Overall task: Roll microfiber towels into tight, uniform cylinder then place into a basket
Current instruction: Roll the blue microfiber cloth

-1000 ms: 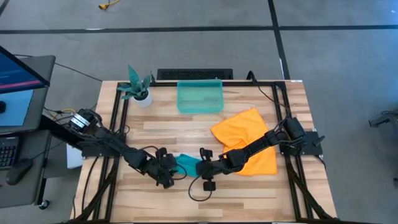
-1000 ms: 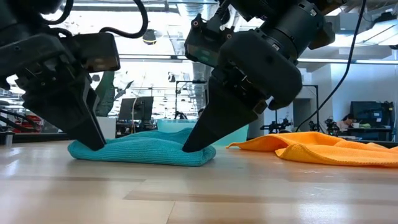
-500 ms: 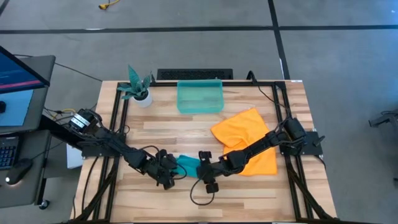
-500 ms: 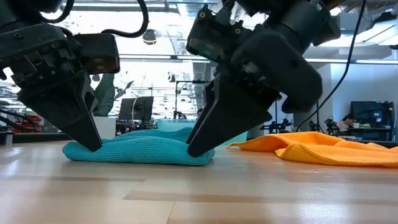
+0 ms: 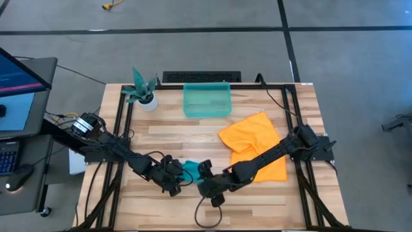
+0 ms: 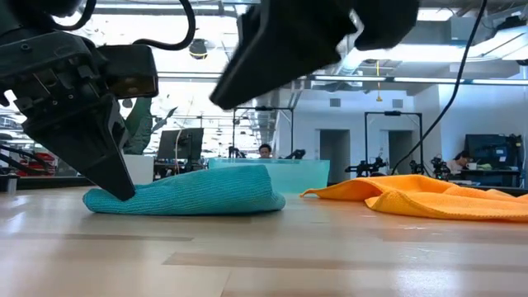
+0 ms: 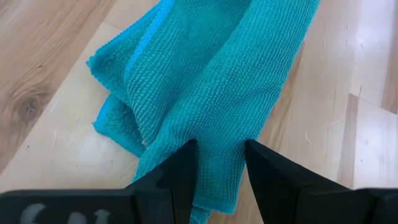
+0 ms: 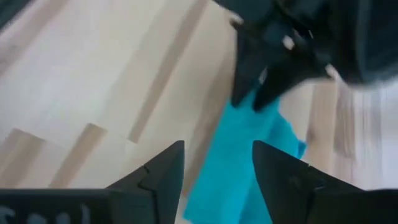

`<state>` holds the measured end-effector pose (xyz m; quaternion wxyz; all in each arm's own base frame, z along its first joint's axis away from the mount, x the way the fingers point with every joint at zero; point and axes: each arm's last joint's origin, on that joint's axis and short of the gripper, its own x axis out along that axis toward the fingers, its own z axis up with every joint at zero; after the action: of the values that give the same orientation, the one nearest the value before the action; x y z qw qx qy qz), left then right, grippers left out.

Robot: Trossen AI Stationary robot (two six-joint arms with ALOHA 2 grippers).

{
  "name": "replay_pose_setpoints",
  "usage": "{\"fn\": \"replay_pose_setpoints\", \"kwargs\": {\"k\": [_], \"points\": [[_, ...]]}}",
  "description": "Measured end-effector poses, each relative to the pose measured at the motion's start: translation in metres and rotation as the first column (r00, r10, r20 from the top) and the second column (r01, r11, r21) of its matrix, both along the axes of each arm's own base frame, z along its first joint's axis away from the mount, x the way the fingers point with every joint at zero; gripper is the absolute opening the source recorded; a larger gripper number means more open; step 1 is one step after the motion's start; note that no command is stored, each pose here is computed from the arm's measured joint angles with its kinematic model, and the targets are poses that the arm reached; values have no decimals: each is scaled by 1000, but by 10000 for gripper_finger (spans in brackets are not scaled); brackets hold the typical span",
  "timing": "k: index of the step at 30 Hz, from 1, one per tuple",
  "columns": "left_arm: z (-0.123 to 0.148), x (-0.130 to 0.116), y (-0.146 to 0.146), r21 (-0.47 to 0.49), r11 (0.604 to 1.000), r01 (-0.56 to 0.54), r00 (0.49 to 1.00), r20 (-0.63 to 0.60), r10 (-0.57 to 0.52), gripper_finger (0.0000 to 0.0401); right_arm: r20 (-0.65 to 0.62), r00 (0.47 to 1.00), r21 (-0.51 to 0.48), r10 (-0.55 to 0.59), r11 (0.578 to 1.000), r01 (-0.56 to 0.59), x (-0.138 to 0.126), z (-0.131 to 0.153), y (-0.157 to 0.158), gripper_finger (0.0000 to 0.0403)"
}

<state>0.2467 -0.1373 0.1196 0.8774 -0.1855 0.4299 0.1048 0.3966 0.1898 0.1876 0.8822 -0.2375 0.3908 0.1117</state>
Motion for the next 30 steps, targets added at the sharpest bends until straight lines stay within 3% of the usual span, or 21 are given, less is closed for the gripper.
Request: {"fn": "replay_pose_setpoints", "kwargs": {"k": [5, 9, 12, 15, 18, 23, 30], "points": [[0, 0, 0, 4, 1000, -3, 1000, 2, 3, 132, 6, 997, -44, 77, 996, -76, -5, -12, 10, 204], [0, 0, 0, 10, 1000, -7, 1000, 5, 7, 132, -48, 998, -118, 37, 992, -42, -7, -36, 5, 197], [0, 0, 1, 16, 1000, -12, 1000, 10, 11, 132, -5, 1000, -103, 14, 995, -15, 3, -37, 1, 193], [0, 0, 1, 17, 1000, -13, 1000, 12, 13, 132, -63, 998, -145, -21, 989, 11, 1, -50, -8, 189], [0, 0, 1, 19, 1000, -13, 1000, 12, 13, 132, -42, 998, -97, -51, 994, 47, 10, -54, -12, 185], [0, 0, 1, 24, 1000, -16, 1000, 11, 16, 132, -92, 992, -117, -84, 991, 73, 13, -73, -21, 180], [0, 0, 1, 25, 1000, -16, 1000, 10, 16, 132, -112, 979, -89, -168, 983, 158, 14, -78, -29, 169]]}}
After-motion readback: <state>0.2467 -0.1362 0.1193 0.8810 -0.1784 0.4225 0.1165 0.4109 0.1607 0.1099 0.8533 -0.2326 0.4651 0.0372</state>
